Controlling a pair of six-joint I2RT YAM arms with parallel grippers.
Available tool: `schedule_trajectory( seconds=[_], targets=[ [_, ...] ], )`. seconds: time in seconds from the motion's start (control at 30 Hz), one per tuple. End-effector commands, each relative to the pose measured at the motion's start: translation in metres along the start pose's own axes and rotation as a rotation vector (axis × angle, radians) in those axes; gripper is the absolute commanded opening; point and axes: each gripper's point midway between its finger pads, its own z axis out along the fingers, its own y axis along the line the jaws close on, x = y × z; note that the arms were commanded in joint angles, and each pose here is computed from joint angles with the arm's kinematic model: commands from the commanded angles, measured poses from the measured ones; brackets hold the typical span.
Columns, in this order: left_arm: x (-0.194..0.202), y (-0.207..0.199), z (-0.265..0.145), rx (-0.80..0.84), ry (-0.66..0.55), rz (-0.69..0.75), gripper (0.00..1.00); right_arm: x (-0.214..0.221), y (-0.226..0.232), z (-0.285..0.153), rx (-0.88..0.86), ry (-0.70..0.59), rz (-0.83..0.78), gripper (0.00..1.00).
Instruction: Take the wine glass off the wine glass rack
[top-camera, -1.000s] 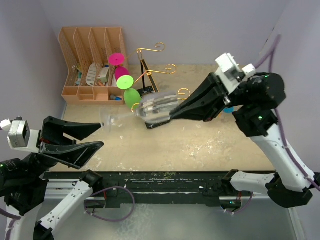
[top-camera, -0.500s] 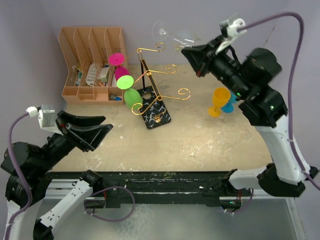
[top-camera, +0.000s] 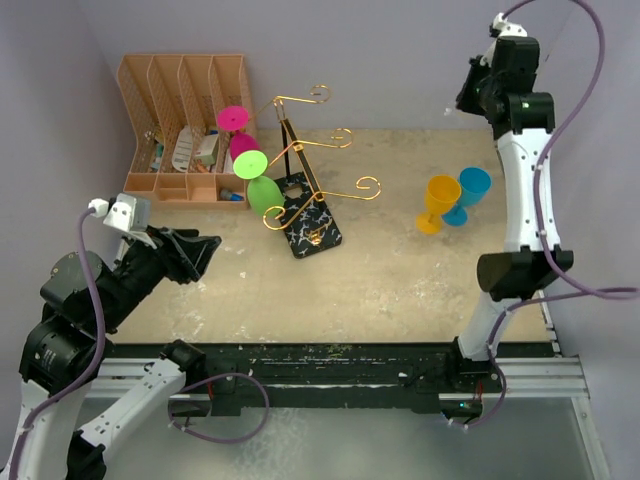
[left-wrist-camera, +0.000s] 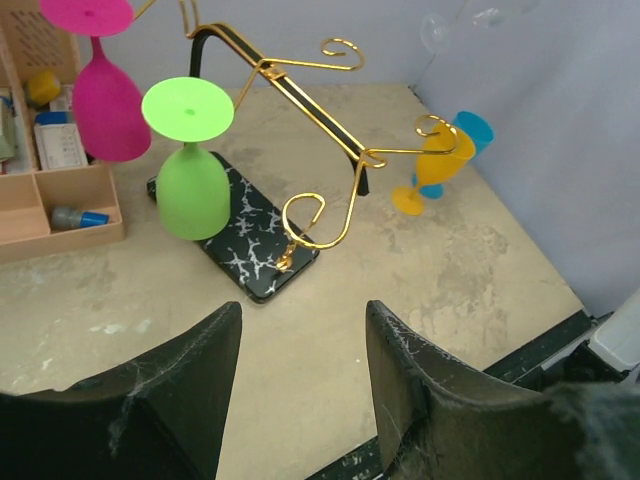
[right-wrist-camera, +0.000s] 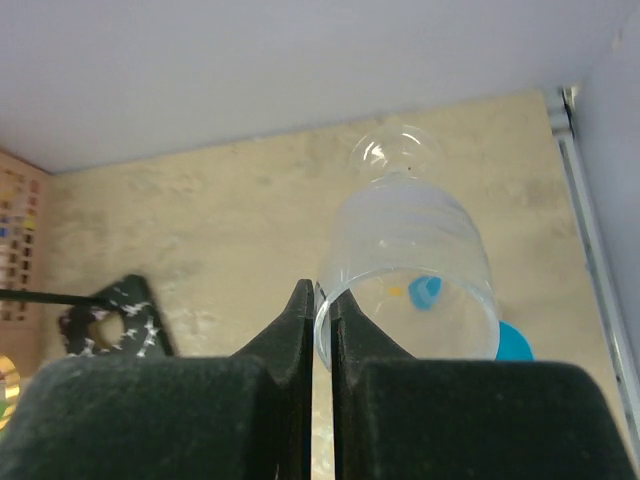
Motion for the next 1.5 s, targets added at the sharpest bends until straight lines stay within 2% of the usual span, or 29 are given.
schedule_trajectory(
  seconds=[0.0, 0.2, 0.5, 0.7, 0.93, 1.3, 1.47],
  targets=[
    [0.005, 0.019, 0.000, -0.082, -0.001, 0.074, 0.56, 0.014, 0.002, 0.010, -0.032, 0.081, 0.024, 0.00],
    [0.024, 0.038, 0.003, -0.149, 0.033, 0.110, 0.56, 0.029, -0.048, 0.024, 0.178, 0.107, 0.009, 0.00],
    [0.045, 0.055, 0.006, -0.207, 0.080, 0.140, 0.55, 0.074, -0.032, 0.059, 0.023, 0.258, 0.014, 0.00],
    [0.037, 0.067, -0.010, -0.277, 0.009, 0.130, 0.55, 0.110, -0.003, 0.078, -0.067, 0.358, -0.021, 0.00],
    [0.035, 0.069, -0.024, -0.287, -0.040, 0.105, 0.55, 0.152, 0.003, 0.098, -0.019, 0.468, -0.075, 0.00],
    [0.039, 0.069, -0.022, -0.288, -0.038, 0.087, 0.56, 0.181, 0.008, 0.113, -0.037, 0.539, -0.086, 0.00],
    [0.040, 0.070, -0.020, -0.289, -0.035, 0.080, 0.59, 0.190, 0.014, 0.117, -0.048, 0.561, -0.093, 0.00]
  ],
)
